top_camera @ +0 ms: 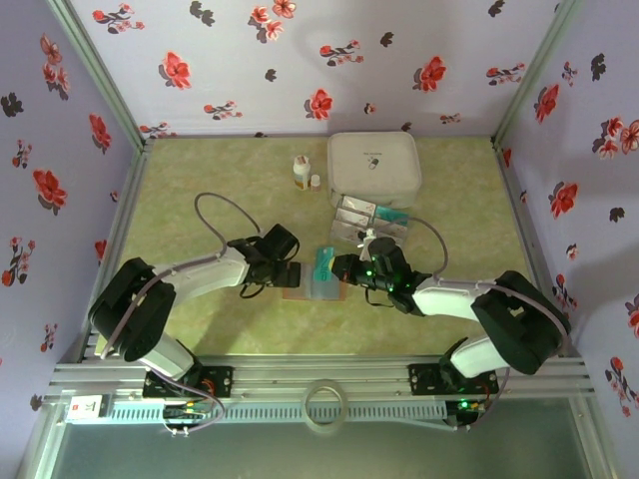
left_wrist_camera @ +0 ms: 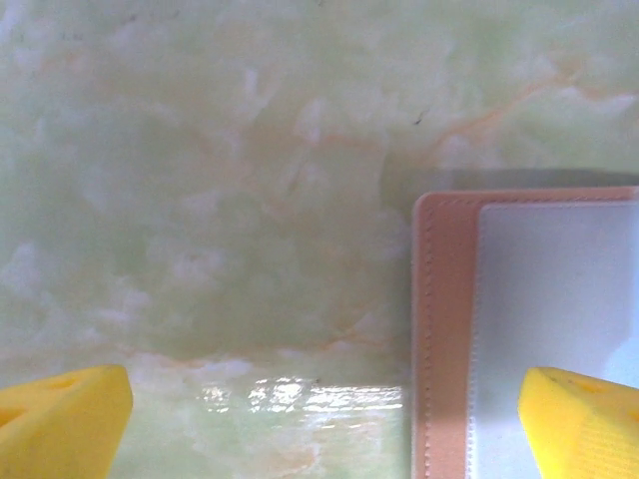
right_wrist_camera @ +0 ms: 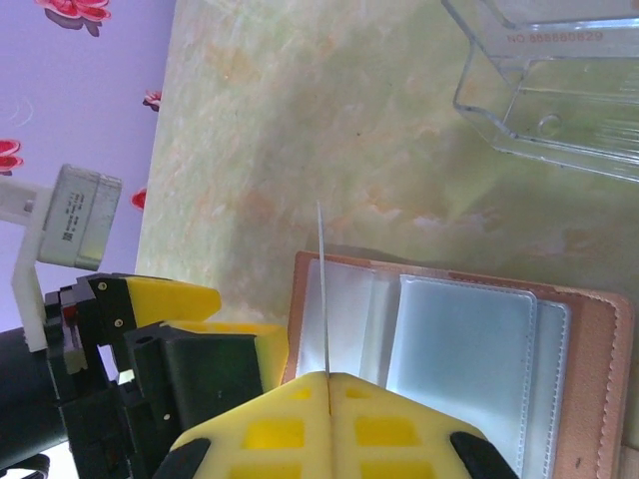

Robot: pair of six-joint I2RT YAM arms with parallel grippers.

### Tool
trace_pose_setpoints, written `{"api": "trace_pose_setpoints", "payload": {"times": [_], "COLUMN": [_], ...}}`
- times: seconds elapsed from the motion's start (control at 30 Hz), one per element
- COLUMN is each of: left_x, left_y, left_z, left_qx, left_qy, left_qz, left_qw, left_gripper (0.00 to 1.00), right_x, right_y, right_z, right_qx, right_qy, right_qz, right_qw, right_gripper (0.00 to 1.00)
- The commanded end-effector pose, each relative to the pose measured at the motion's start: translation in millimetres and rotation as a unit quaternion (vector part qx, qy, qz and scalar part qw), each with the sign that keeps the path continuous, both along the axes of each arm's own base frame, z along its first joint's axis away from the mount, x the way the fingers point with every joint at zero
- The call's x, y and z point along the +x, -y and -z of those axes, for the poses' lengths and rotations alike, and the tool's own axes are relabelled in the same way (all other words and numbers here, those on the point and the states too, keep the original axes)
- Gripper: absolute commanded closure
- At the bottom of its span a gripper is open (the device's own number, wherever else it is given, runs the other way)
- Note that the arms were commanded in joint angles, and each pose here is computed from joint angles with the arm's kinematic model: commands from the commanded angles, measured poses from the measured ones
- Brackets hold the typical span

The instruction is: Put the credit cards into the card holder

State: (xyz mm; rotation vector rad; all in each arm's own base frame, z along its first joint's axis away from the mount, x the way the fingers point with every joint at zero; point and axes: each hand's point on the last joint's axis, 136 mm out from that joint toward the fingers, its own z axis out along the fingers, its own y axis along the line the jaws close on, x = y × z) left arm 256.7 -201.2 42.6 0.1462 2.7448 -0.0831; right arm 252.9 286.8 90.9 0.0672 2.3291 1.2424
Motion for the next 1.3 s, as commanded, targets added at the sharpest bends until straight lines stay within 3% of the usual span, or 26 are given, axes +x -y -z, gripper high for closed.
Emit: {"api": "trace_pose_setpoints", "payload": {"times": [0.0, 0.43, 1.27], "left_x": [3, -8, -15], "left_y": [5, -10, -23], "left_z": [-6, 24, 32], "left_qx": [0.009, 0.049, 0.065], "left_qy": [0.007, -0.017, -0.024], "left_qz": [0.022, 0.022, -0.004], "left_qw": [1.0, 0.998, 0.998], "left_gripper": [0.0, 0.0, 0.0], "right_x": [-3, -4, -5], "right_y": [-2, -3, -12], "right_z": [3, 10, 26], "right_qx": [0.004, 0.006, 0.017], "right_qy": [-0.001, -0.005, -0.012], "right_qz": [-0.001, 0.007, 0.004], "right_qw": [1.0, 1.0, 1.0], "right_gripper": [1.0, 1.0, 1.0]}}
